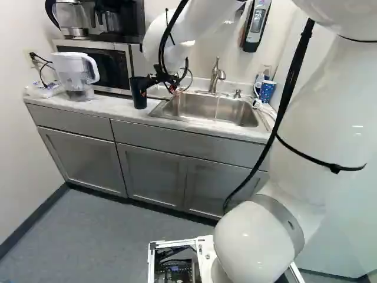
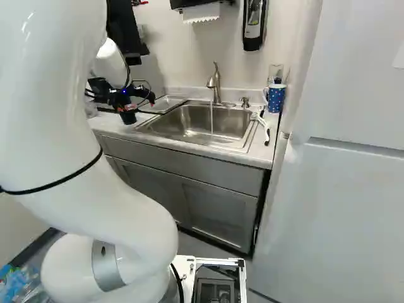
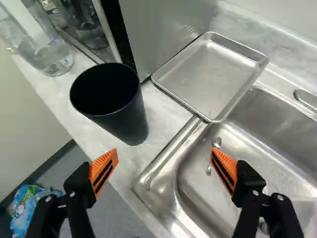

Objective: Rinse the cup and place it in the tray

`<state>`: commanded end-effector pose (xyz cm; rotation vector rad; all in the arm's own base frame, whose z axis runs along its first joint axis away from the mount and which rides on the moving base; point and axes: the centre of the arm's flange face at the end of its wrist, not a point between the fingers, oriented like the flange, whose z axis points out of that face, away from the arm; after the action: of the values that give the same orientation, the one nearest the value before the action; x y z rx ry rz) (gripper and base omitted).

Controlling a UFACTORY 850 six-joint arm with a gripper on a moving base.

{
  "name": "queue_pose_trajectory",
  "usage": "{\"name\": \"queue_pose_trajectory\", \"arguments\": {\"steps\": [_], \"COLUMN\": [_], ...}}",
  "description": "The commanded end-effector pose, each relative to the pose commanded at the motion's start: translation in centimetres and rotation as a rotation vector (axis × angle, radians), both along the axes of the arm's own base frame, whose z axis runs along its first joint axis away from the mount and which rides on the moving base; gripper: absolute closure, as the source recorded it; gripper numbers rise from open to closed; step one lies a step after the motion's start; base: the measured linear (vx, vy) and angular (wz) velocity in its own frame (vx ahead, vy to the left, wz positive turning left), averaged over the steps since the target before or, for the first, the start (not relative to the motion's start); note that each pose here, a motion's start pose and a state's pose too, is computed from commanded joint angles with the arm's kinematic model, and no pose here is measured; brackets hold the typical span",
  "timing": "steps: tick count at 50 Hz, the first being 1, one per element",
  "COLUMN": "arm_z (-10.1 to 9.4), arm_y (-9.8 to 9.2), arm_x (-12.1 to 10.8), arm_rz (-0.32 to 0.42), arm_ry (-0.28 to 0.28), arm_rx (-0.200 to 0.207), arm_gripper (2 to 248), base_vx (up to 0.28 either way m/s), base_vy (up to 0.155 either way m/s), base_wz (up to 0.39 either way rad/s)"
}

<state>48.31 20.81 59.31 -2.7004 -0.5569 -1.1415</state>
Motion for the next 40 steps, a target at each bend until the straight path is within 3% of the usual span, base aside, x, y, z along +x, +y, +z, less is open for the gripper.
{"name": "queue_pose_trajectory", "arguments": {"steps": [14,40], "arm_z": [0.1,-2.0], "arm_y": [2.5,5.4], "arm_x": [0.5,1.2], "arm_rz": [0.039,0.08], "arm_ry": [-0.043,-0.104], "arm_rx": [0.019,0.05], "arm_gripper": [3,3], "base_vx": [0.0,0.0], "base_vy": [0.0,0.0], "base_wz": [0.0,0.0]}}
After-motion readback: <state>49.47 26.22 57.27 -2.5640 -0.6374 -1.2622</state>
